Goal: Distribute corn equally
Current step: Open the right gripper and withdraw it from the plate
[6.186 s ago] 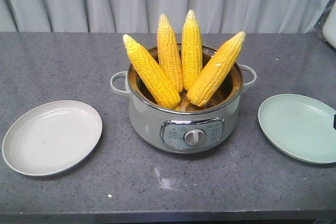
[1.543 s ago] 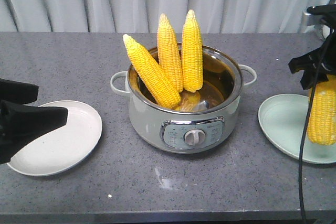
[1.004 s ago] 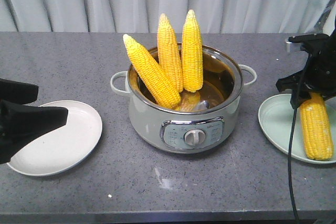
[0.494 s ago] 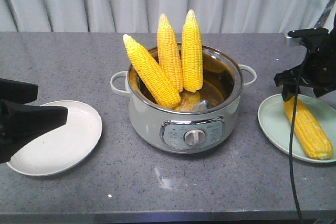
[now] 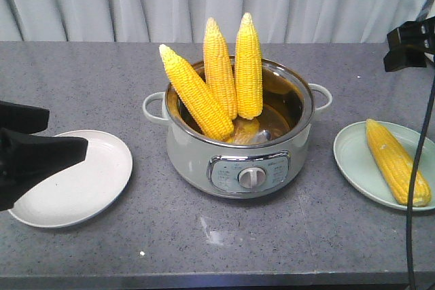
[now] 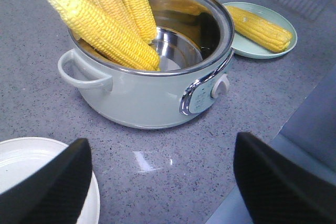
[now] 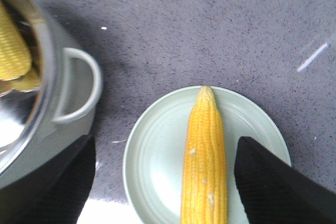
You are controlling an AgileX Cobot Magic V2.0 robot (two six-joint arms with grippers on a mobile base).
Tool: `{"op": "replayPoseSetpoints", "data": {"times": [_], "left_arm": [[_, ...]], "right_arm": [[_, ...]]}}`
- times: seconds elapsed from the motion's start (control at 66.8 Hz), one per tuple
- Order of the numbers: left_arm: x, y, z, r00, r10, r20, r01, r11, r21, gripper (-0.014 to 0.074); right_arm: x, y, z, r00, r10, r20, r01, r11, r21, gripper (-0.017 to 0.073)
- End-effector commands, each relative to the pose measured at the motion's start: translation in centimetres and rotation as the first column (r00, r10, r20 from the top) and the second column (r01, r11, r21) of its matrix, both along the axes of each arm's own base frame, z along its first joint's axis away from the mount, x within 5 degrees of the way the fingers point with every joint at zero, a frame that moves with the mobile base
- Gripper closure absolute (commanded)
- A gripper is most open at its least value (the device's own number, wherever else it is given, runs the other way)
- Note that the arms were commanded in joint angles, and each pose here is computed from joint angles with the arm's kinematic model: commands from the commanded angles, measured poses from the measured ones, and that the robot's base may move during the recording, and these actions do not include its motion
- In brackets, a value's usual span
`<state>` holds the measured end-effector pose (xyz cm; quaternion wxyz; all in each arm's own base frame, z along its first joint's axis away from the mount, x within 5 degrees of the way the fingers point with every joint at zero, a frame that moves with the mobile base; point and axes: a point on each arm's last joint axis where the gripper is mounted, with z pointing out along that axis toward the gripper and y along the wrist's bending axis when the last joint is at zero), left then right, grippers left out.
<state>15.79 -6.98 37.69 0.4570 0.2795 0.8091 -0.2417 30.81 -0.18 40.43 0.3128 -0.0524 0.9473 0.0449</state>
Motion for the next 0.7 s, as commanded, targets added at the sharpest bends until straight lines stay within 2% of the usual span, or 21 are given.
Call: {"op": "replayPoseSetpoints", "data": {"times": [0.0, 0.24, 0.345, 0.434, 0.689], "left_arm": [[0.1, -0.1, 1.6, 0.997, 0.027, 0.066, -0.023, 0.998, -0.061, 0.0049], [0.1, -0.1, 1.6, 0.997, 0.028, 0.067, -0.023, 0.998, -0.061, 0.0049], [0.1, -0.1, 1.6, 0.997, 0.028, 0.067, -0.023, 0.998, -0.061, 0.0049], [0.1, -0.1, 1.6, 0.997, 0.028, 0.067, -0.023, 0.998, -0.061, 0.0049], [0.1, -0.1, 1.6, 0.997, 0.028, 0.067, -0.023, 0.998, -0.061, 0.0049]], "right_arm": [[-2.6, 0.3, 3.6, 0.991, 0.021, 0.134, -0.022, 1.000, 0.004, 0.0020], [-6.7, 0.9, 6.2, 0.980, 0.050, 0.192, -0.050, 0.999, -0.003, 0.0020], [-8.2, 2.1, 6.8, 0.976, 0.099, 0.195, -0.100, 0.995, -0.004, 0.0020], [-9.4, 3.0, 7.0, 0.967, 0.143, 0.210, -0.141, 0.990, -0.026, 0.0029], [-12.8, 3.2, 2.6, 0.957, 0.148, 0.248, -0.139, 0.989, -0.055, 0.0075]]}}
